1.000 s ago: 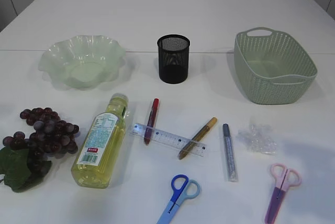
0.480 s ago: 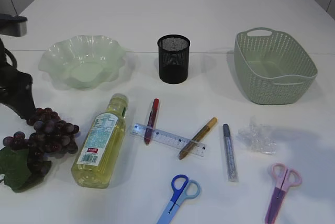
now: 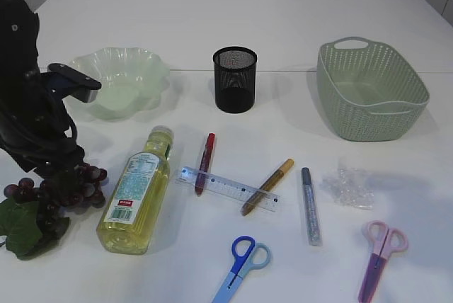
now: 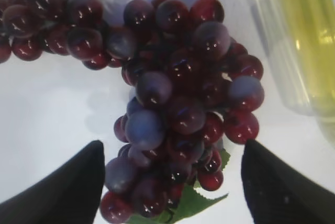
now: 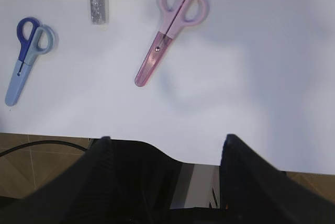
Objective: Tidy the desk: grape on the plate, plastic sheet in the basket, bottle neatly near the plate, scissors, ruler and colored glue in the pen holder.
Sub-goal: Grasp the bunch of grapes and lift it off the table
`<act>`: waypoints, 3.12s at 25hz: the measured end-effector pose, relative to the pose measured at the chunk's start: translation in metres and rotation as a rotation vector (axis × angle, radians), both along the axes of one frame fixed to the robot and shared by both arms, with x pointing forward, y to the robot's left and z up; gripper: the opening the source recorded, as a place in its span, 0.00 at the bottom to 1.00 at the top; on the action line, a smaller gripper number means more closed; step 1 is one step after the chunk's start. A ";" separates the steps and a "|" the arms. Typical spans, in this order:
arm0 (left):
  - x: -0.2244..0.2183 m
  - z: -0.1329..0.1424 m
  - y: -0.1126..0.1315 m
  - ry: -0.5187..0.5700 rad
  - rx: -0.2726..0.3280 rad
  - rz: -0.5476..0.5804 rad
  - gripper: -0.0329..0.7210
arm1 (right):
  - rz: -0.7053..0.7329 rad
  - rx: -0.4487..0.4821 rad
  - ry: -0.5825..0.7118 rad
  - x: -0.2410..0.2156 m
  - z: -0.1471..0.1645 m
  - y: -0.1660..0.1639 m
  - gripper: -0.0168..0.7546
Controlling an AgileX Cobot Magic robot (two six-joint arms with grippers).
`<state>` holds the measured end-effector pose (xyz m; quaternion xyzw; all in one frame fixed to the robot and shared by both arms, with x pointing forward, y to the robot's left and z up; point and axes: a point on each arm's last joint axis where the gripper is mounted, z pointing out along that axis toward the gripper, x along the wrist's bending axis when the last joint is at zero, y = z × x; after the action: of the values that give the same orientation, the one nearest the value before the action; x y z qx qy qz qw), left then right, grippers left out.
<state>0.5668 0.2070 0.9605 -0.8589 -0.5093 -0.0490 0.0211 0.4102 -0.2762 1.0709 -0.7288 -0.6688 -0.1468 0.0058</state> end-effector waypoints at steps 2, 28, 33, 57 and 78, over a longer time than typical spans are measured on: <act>0.002 -0.005 0.000 0.009 0.009 -0.004 0.83 | 0.002 0.000 0.000 0.000 0.000 0.000 0.67; 0.013 -0.064 -0.004 0.101 0.034 -0.015 0.77 | 0.005 -0.026 -0.001 0.000 0.000 -0.002 0.67; 0.012 -0.071 -0.005 0.123 0.035 -0.012 0.58 | 0.005 -0.026 -0.001 0.000 0.000 -0.002 0.67; 0.004 0.004 -0.012 0.055 -0.092 0.157 0.25 | 0.011 -0.074 -0.013 0.001 -0.001 -0.006 0.67; -0.004 0.138 -0.001 -0.227 -0.208 0.197 0.25 | 0.015 -0.097 -0.015 0.001 -0.002 -0.008 0.67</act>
<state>0.5628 0.2063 1.0987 -0.7914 -0.5924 -0.0904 -0.1208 0.4117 -0.2844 1.0694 -0.7220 -0.6807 -0.1194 -0.0334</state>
